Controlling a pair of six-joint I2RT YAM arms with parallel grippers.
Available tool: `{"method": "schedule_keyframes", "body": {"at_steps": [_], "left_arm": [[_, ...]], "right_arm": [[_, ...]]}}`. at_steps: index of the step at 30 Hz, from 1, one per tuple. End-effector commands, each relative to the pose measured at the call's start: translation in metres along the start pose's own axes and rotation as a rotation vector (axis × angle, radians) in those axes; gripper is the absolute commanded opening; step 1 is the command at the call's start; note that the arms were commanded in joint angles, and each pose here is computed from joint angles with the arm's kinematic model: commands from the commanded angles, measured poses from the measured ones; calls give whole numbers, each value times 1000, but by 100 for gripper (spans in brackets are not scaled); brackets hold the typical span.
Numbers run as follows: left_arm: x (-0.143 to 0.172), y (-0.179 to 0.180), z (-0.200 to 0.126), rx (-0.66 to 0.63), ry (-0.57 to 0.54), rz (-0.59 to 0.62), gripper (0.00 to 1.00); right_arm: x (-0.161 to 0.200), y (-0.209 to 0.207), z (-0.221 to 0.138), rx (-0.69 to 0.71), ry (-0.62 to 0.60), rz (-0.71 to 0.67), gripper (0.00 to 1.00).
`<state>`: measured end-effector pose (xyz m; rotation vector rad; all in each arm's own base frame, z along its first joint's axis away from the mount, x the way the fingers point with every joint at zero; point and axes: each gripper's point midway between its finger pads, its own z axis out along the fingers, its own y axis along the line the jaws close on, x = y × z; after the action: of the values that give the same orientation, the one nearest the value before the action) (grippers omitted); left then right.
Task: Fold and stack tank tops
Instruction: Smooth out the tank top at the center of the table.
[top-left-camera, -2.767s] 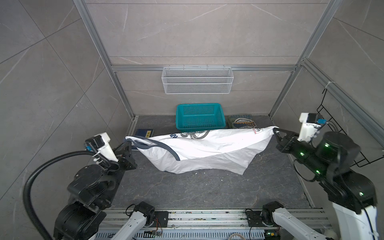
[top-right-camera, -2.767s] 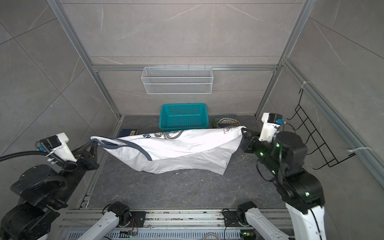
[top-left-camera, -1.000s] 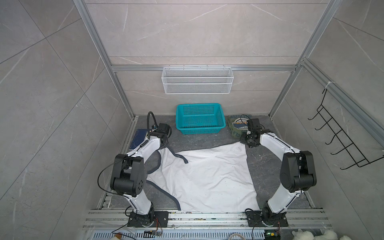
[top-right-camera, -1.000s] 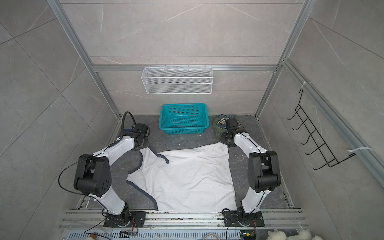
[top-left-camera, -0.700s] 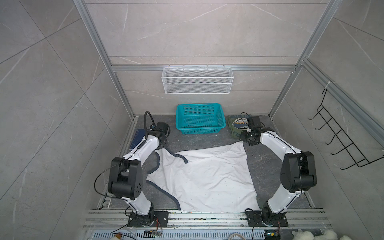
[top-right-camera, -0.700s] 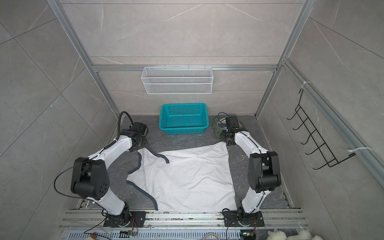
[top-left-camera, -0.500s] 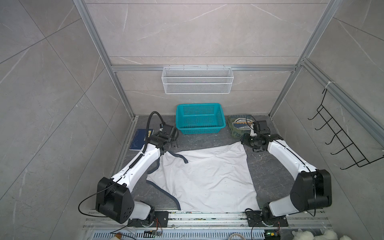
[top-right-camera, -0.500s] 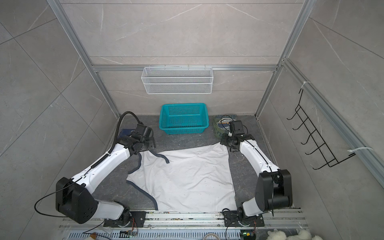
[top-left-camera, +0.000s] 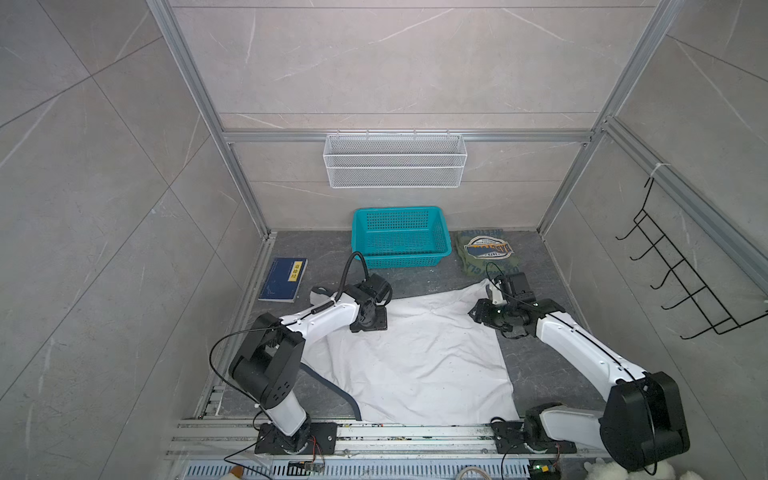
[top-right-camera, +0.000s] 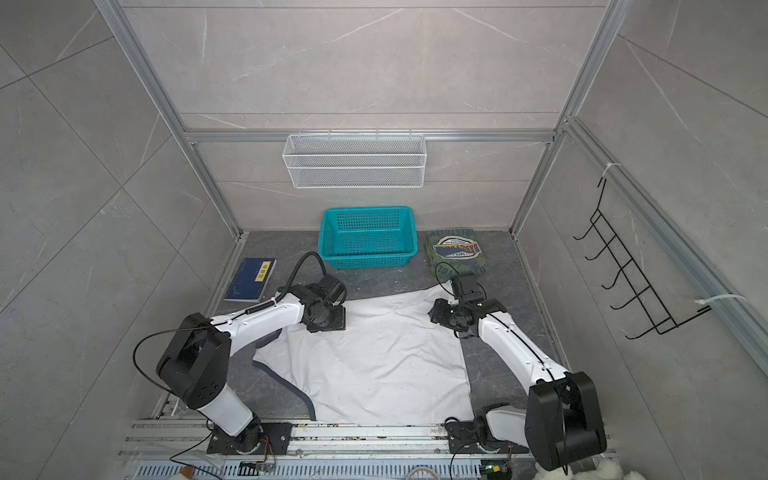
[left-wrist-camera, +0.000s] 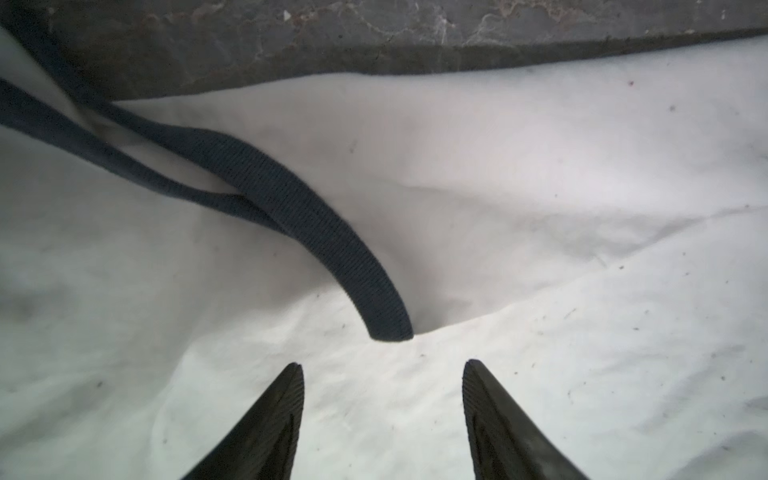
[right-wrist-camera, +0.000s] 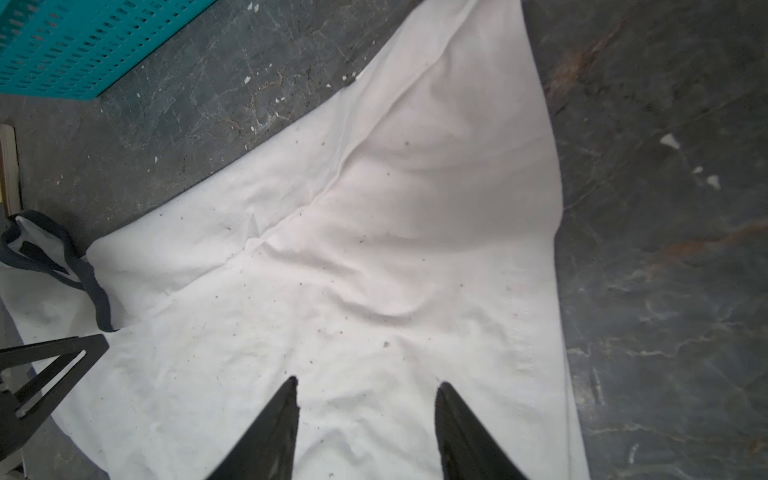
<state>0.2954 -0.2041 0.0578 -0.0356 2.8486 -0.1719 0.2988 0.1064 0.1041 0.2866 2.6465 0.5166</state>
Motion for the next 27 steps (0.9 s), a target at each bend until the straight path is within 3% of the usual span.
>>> {"method": "schedule_keyframes", "body": {"at_steps": [1, 8, 15, 21, 24, 25, 27], "left_arm": [[-10, -14, 8, 41, -9, -38, 54], [-13, -16, 21, 15, 6, -48, 28], [-44, -14, 3, -22, -77, -25, 0], [-103, -2, -25, -16, -180, -50, 0], [-128, 5, -23, 3, -189, -72, 1], [-135, 6, -19, 12, -181, -82, 9], [-145, 8, -9, 29, -151, -97, 15]], "right_arm": [[11, 5, 4, -45, 14, 18, 55], [21, 1, 9, -43, 39, 22, 54], [26, -2, 10, -36, 49, 19, 55], [34, -9, 19, -16, 79, 25, 55], [35, -10, 22, -12, 84, 30, 55], [35, -10, 23, -13, 85, 32, 55], [34, -9, 22, -15, 85, 32, 55]]}}
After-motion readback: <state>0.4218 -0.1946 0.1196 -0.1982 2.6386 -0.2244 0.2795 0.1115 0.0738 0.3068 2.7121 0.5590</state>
